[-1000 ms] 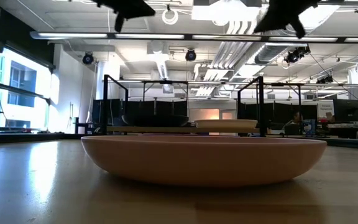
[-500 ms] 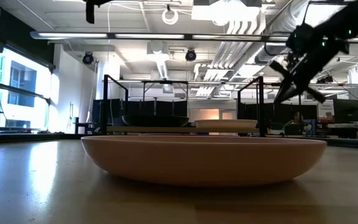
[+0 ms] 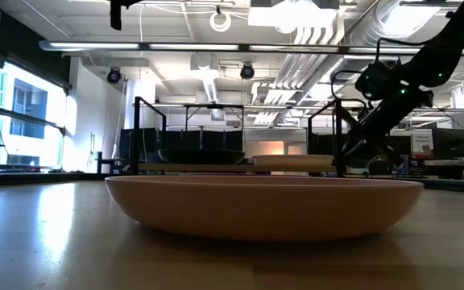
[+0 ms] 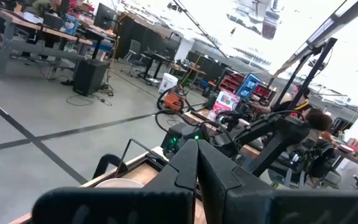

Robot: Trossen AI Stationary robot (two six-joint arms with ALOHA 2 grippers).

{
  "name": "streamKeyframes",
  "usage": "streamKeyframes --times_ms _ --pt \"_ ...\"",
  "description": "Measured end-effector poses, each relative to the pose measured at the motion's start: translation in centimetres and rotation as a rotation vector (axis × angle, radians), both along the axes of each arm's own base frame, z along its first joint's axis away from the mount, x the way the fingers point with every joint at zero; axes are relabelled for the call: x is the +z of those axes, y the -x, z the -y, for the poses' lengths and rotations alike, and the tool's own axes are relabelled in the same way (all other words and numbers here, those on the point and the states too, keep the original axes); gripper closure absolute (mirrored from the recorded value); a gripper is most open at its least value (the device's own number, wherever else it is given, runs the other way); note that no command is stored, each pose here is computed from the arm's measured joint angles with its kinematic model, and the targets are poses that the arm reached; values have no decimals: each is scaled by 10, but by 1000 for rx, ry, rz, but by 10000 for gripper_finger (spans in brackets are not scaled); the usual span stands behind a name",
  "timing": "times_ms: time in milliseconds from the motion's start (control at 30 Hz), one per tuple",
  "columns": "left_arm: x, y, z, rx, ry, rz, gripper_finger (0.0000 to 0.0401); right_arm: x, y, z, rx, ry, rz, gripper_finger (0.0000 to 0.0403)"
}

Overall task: Place and stack plates onto a shelf
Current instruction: Adjust the white plate on the shelf, then stack the purple plate on the black plate on the shelf

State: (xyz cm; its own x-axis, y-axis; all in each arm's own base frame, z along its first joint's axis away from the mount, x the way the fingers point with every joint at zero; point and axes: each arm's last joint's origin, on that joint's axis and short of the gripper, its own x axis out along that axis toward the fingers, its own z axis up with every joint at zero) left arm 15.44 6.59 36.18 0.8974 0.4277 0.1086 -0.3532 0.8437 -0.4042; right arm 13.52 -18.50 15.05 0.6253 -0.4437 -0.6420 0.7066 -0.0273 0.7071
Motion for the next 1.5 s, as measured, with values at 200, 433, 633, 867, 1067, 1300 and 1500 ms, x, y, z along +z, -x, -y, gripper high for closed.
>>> streamKeyframes --times_ms 200,433,633,867,1067,1300,1500 --pt "0 0 0 0 1 -2 401 -6 -6 2 13 4 6 403" --pt "0 0 0 14 -1 -4 401 -2 -15 -1 54 42 35 403" --pt "0 0 -1 17 0 -5 401 -1 -17 -2 64 63 36 403" --pt "-1 0 -1 20 -3 -9 401 5 -13 -1 113 121 34 403" --pt "-1 3 -3 41 -29 -32 401 31 14 -6 90 218 -10 403" --pt "-5 18 -3 81 -26 -109 401 80 28 -42 187 433 112 403" --pt "-14 25 1 49 -30 -123 401 112 7 -88 395 624 307 403"
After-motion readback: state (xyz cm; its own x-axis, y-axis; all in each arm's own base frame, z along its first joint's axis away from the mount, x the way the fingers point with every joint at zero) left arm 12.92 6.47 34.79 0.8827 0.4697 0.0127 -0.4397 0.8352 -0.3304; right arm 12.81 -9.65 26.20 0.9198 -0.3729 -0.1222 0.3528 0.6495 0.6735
